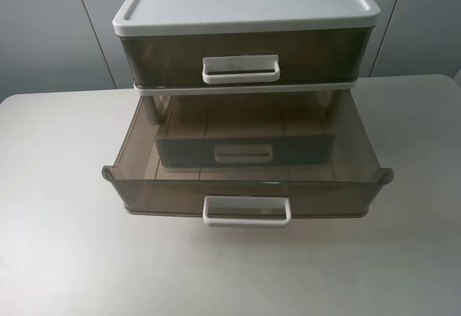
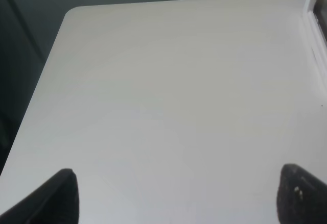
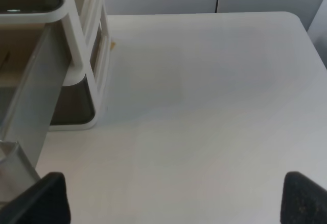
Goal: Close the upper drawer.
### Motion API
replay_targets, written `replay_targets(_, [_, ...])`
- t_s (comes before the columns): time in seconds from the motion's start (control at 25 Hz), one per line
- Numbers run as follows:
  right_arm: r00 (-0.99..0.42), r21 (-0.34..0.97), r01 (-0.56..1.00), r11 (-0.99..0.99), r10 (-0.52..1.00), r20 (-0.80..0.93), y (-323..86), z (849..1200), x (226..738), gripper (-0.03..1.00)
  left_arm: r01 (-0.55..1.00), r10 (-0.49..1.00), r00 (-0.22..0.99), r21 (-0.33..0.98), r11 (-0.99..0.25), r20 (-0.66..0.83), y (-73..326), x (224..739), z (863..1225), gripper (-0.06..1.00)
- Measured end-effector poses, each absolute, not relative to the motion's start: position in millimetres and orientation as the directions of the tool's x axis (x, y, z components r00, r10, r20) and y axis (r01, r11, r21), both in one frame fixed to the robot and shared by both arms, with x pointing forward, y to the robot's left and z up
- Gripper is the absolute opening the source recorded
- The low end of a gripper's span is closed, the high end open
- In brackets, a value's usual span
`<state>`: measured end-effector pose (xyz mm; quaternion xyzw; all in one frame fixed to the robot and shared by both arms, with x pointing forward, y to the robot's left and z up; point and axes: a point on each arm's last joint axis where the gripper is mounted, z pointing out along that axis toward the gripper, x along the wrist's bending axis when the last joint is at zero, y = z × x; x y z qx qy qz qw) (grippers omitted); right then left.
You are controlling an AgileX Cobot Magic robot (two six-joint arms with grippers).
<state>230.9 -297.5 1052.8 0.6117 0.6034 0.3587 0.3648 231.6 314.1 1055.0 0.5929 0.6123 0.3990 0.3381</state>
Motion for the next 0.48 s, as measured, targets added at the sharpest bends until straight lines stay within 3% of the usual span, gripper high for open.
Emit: replay_targets(0.48, [0.020, 0.879, 0.476, -0.018, 1.000, 0.009, -297.5, 1052.8, 230.9, 0.63, 0.456, 0.996, -0.068, 0.890, -0.021, 0.059, 314.1, 231.6, 1055.0, 0.74])
